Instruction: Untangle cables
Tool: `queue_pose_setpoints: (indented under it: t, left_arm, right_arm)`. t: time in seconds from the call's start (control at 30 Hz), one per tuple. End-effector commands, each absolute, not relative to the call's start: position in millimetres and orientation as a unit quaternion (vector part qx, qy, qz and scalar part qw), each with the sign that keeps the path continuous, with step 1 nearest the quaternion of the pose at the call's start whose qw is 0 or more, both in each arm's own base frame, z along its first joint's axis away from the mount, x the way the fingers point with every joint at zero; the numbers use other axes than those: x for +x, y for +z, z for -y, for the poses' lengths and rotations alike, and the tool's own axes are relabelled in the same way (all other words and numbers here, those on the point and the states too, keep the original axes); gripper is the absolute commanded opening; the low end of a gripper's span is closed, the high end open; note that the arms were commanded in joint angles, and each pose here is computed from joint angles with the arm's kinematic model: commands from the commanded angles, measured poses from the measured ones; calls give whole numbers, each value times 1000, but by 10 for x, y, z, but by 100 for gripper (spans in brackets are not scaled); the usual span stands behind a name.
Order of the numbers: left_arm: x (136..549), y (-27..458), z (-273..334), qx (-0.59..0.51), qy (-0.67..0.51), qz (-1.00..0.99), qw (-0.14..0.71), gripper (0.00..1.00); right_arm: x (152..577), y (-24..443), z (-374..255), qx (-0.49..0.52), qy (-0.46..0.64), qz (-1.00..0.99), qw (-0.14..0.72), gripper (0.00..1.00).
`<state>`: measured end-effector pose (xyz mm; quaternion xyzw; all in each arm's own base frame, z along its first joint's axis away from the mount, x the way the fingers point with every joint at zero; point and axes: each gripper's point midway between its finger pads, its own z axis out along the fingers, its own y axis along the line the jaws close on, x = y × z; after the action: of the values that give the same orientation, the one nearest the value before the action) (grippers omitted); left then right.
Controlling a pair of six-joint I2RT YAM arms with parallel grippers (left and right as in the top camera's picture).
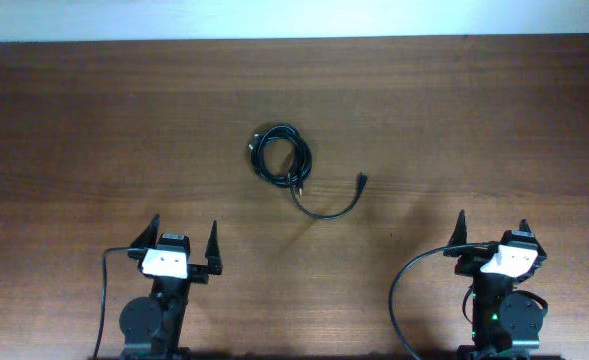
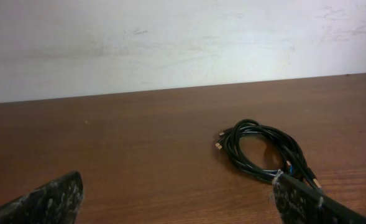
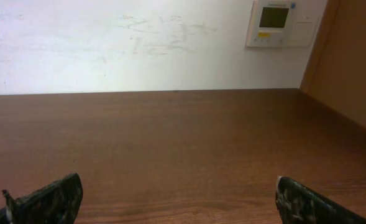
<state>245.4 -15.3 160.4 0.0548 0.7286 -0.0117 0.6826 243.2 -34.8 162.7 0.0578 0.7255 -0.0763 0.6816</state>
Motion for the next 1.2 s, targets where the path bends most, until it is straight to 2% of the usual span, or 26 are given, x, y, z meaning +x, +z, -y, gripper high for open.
queue_pose_setpoints:
  t: [0.0, 0.37, 0.43, 0.57, 0.8, 0.93, 1.07, 1.17]
  left_arm:
    - [2456, 1586, 160, 63, -6, -729, 682, 99]
    - [2456, 1589, 162, 63, -6, -728, 682, 99]
    - [2437, 1610, 284, 79, -40, -725, 683, 99]
    - [2346, 1984, 464, 92, -101, -711, 689, 99]
    - [2255, 2179, 584, 88, -150, -797, 578, 99]
    - [2191, 2069, 851, 123, -226, -819, 513, 99]
    - [2036, 2253, 1149, 183, -309, -780, 512, 99]
    - [2122, 2257, 1056, 116, -313, -794, 508, 99]
  right_arm:
    - [2430, 1586, 371, 63, -80, -728, 678, 99]
    - [2430, 1586, 371, 63, -80, -728, 678, 98]
    - [2430, 1586, 371, 63, -79, -727, 679, 98]
    - [2430, 1586, 371, 63, -80, -728, 678, 99]
    - [2430, 1586, 371, 63, -80, -728, 678, 99]
    - [2430, 1586, 371, 63, -79, -728, 678, 98]
    - [2430, 1586, 371, 63, -79, -728, 678, 99]
    - [2430, 1586, 371, 63, -80, -728, 678, 99]
